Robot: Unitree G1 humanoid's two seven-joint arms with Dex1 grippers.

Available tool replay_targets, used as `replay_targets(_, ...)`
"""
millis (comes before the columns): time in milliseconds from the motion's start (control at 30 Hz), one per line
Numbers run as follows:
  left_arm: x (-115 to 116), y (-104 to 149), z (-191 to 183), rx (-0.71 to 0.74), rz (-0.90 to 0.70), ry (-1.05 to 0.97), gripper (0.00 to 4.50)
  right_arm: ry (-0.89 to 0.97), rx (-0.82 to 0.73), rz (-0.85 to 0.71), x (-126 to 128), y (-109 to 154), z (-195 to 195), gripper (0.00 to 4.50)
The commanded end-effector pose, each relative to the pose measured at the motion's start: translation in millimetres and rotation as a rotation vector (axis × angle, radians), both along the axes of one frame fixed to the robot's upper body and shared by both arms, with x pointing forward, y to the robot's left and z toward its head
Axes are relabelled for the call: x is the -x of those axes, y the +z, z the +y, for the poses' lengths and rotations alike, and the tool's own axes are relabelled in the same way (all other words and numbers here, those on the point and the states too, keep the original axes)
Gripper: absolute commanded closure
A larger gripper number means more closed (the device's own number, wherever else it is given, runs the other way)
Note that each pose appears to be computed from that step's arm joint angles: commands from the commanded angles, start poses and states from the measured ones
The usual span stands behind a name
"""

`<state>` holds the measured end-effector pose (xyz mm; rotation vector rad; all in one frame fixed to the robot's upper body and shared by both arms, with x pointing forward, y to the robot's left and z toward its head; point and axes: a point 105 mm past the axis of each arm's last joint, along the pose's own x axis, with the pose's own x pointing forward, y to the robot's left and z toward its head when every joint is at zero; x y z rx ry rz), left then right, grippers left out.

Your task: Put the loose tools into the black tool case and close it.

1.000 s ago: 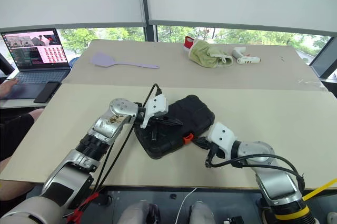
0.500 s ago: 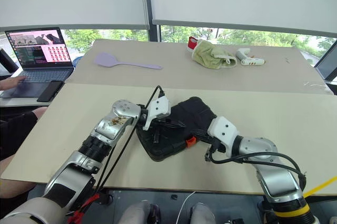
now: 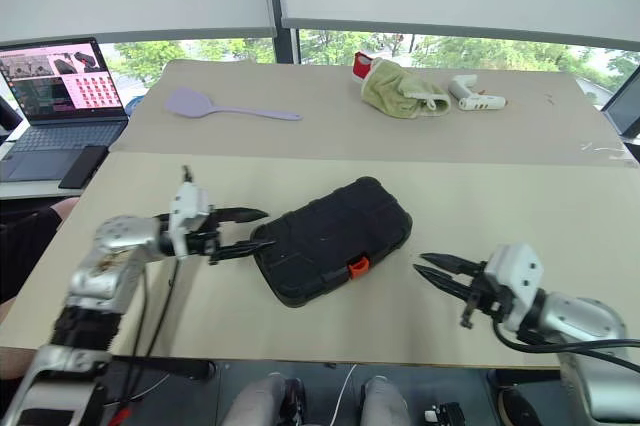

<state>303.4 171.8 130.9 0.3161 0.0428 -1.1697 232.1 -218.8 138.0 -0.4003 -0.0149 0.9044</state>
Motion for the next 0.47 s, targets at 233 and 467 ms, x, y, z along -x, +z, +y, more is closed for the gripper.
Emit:
replay_targets(233,42.2,-27.2,76.0,-0.203,-0.048,0.234,0.0,0.026,0.15,-0.07,5.5,3.6,-39.0,0.03)
replay_targets(467,37.8,-19.1,73.9,-0.153,-0.078,0.309,0.0,0.004,0.173,-0.101,-8.3,3.7,-47.2,0.03)
